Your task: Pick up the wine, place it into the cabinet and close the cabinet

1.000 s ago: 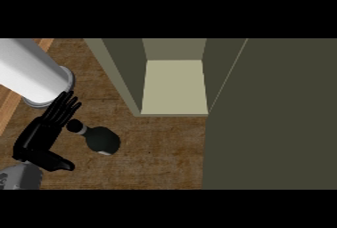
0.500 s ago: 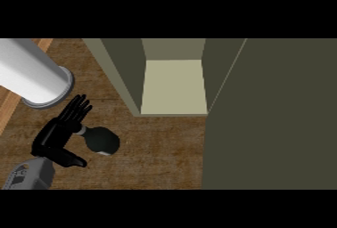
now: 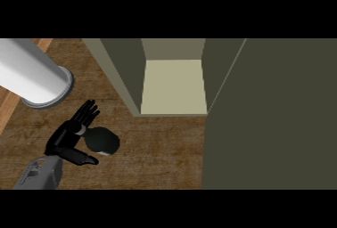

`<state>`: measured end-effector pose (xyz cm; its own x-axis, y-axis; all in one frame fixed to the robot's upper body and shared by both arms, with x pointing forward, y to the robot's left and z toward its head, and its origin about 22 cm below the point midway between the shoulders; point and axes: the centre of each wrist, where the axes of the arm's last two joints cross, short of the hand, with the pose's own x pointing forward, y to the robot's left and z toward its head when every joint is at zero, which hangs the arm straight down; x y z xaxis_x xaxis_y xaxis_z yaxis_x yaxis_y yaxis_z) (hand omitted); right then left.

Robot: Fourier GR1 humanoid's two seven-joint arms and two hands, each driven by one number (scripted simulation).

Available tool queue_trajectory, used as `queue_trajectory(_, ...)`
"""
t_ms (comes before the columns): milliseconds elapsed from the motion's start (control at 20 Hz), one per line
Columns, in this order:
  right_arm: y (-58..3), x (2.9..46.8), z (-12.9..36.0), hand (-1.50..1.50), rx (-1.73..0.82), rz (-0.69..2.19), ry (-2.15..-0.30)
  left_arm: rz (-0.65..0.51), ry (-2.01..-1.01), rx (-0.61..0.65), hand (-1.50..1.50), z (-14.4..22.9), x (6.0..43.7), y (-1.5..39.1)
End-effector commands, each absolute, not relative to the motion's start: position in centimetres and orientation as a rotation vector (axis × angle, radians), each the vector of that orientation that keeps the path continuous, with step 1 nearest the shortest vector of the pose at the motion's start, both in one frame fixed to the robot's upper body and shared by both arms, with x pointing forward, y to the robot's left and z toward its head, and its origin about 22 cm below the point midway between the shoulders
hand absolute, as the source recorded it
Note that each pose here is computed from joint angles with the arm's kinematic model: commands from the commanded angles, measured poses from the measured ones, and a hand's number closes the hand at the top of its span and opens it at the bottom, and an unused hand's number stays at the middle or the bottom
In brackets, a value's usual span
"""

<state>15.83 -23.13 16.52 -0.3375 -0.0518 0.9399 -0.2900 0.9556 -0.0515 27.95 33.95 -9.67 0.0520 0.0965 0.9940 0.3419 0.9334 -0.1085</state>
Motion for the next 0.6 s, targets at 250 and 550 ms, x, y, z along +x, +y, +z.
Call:
queue_trajectory(250, -24.1, 14.2, 16.7, -1.50, 0.234, 0.248, -1.916, -0.191, -1.539, -0.408, -1.50, -12.2, 26.9, 32.6)
queue_trajectory(550, -24.2, 15.7, 15.9, -1.50, 0.203, 0.257, -1.922, -0.123, -1.498, -0.472, -1.50, -13.5, 26.7, 31.7)
